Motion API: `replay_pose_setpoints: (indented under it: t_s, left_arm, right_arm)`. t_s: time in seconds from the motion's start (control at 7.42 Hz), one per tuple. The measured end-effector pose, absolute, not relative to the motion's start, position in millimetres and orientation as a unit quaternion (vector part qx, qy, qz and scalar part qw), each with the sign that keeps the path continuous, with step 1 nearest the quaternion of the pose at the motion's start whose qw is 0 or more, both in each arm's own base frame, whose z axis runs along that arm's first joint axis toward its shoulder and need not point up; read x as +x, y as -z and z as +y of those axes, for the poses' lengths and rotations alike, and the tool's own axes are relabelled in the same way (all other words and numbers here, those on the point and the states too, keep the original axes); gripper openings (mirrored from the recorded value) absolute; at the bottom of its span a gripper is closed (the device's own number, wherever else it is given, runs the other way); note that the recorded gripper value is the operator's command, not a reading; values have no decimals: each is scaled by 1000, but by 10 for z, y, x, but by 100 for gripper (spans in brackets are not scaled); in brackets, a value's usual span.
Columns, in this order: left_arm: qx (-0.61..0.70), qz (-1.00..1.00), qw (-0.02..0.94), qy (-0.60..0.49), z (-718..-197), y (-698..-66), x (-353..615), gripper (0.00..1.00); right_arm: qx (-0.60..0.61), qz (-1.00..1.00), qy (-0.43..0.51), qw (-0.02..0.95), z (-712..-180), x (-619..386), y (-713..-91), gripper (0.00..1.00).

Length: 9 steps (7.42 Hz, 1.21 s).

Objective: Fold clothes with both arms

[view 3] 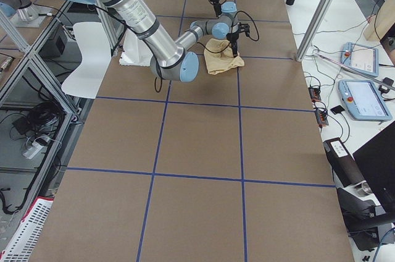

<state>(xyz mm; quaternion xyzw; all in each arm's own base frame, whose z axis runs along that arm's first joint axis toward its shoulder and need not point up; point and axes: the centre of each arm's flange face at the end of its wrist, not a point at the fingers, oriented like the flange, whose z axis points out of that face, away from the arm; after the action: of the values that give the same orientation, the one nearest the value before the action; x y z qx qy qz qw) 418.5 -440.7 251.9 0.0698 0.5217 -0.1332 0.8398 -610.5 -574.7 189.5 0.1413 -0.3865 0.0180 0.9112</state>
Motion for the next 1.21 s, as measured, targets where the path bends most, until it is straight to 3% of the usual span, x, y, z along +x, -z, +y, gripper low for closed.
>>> replay_pose_setpoints:
  t_s: [0.4,1.21]
  left_arm:
    - [74,522,839,136,-4429,-2518,4092,99]
    - [68,516,843,134,-4365,-2751,3700,99]
  right_arm:
    - [152,-400,-12,904,-5800,-5989,-1727,98]
    - [163,-434,73,883,-4884,-5976,-1817,99]
